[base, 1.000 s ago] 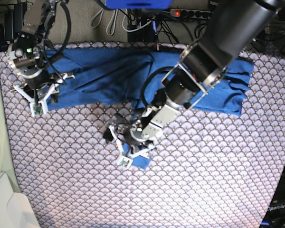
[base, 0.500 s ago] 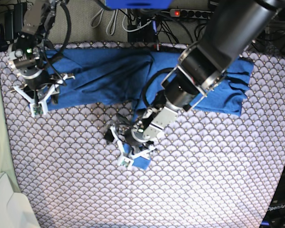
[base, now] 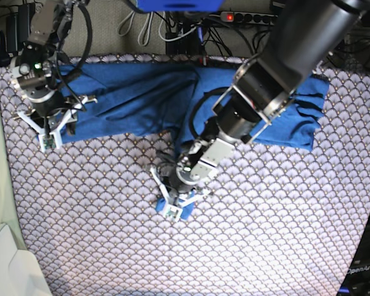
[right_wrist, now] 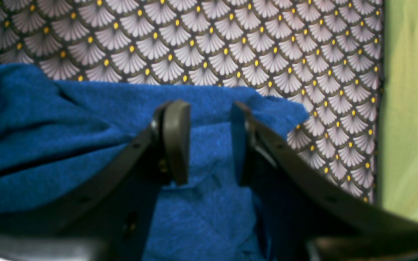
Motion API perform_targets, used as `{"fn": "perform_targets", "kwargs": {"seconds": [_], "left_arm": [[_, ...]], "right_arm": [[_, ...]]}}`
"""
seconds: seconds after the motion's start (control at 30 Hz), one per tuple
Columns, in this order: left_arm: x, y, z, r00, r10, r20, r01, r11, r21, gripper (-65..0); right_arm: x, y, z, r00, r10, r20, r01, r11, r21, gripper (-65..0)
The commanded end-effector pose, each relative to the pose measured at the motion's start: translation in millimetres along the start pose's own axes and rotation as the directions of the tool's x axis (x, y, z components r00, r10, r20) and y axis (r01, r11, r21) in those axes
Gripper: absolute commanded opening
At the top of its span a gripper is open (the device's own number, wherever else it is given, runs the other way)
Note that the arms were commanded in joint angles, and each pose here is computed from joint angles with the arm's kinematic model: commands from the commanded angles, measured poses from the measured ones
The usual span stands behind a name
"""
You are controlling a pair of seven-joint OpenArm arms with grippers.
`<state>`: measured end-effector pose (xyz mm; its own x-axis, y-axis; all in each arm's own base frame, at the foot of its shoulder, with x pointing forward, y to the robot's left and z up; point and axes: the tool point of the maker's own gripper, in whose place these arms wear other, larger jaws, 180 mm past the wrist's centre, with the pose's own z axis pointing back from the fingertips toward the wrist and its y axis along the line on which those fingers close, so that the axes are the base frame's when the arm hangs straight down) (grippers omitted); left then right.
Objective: Fold the T-shirt properly
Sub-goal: 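Lift the sleeve with the left gripper and lay it onto the folded body, then move the left gripper to the strip end opposite the right gripper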
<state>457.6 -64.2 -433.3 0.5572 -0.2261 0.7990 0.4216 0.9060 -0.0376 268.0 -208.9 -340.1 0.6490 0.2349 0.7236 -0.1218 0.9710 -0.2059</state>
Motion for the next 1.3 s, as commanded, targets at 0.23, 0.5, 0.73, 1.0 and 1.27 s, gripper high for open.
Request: {"fn": "perform_targets", "kwargs": {"seconds": [0.23,0.5,0.73,1.0,1.27], "left_arm": [[32.1,-16.6,5.2,0.998,0.049,0.036,-0.049,0.999,0.008,-64.6],[58.2,20.0,46.4,0.967,0.228,0.112,-0.230,0.973,0.010,-64.6],[46.7,73.9,105.7,0.942,0.291,0.168,-0.302,0.952,0.043,-64.6],[7.9,128.5,182.8,0.900,0.361,0.244,-0.400,0.907,0.134,-64.6],[-25.2,167.5,248.7,0.886,0.358,0.293,-0.433,0.866,0.250,-64.6]], "right_arm": [[16.8,-4.4,2.5,0.998,0.007,0.058,-0.007,1.000,-0.011,-44.4],[18.1,-5.3,2.6,0.998,0.010,0.062,-0.009,1.000,-0.013,-44.4],[17.7,-4.2,2.2,0.998,0.006,0.062,-0.005,1.000,-0.010,-44.4],[23.8,-1.7,1.0,0.997,-0.006,0.082,0.006,1.000,0.006,-44.4],[25.9,0.4,0.9,0.996,-0.014,0.091,0.013,1.000,0.015,-44.4]]}}
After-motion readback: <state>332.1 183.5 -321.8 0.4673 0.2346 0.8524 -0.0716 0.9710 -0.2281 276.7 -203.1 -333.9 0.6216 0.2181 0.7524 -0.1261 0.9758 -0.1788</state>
